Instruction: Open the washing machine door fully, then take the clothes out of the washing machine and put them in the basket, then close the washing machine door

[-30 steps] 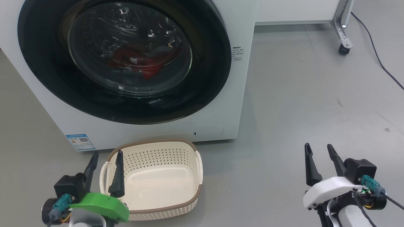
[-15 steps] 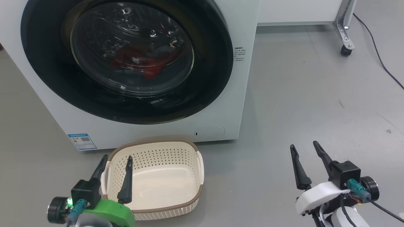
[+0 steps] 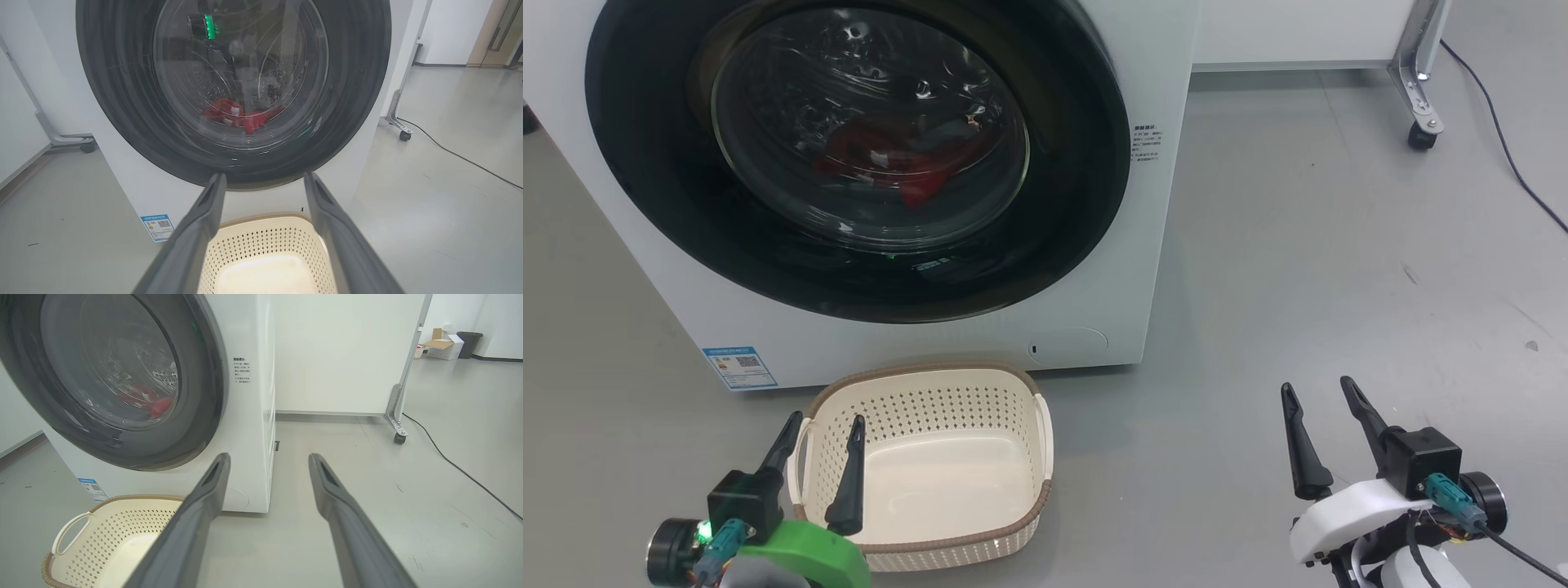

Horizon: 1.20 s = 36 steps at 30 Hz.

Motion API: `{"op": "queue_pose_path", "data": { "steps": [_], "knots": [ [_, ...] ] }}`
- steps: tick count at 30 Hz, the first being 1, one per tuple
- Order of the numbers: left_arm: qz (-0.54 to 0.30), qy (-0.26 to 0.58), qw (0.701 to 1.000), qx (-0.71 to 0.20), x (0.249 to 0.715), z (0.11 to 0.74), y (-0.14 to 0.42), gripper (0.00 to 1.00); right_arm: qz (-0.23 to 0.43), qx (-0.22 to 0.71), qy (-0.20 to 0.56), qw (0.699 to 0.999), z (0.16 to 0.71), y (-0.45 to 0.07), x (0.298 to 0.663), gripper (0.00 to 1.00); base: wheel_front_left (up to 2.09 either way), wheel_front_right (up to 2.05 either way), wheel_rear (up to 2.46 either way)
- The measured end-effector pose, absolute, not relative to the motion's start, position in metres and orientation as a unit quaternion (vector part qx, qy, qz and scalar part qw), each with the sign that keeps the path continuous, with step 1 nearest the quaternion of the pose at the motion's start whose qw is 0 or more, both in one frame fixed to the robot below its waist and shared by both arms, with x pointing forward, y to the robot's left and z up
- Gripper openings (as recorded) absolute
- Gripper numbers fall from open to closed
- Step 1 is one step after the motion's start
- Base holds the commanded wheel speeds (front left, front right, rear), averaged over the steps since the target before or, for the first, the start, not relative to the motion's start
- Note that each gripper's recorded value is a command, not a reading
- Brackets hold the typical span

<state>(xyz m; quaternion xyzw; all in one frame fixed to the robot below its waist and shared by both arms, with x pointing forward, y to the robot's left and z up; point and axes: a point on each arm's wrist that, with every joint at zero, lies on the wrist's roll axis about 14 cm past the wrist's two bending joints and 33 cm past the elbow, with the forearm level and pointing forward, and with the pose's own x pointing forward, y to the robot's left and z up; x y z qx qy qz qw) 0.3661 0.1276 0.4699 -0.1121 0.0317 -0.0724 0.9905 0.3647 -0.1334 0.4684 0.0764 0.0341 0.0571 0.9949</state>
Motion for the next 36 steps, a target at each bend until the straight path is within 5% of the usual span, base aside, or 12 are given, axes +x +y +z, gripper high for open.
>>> {"op": "queue_pose_path", "data": {
  "steps": [17, 18, 19, 36],
  "knots": [
    [-0.073, 0.029, 0.991, -0.105, 0.3703, 0.4718, 0.1265, 1.00, 0.057, 0.075, 0.033, 0.995, 0.4683, -0.1344, 0.3656, 1.00, 0.00, 0.00, 0.00],
    [-0.073, 0.029, 0.991, -0.104, 0.3704, 0.4720, 0.1263, 1.00, 0.059, 0.076, 0.034, 0.995, 0.4677, -0.1339, 0.3653, 0.36, 0.00, 0.00, 0.00],
    [-0.073, 0.029, 0.992, -0.103, 0.3704, 0.4717, 0.1263, 1.00, 0.058, 0.077, 0.034, 0.995, 0.4675, -0.1336, 0.3652, 0.00, 0.00, 0.00, 0.00],
    [-0.075, 0.034, 0.992, -0.099, 0.3707, 0.4679, 0.1252, 1.00, 0.055, 0.097, 0.040, 0.993, 0.4637, -0.1374, 0.3655, 0.00, 0.00, 0.00, 0.00]
  ]
}}
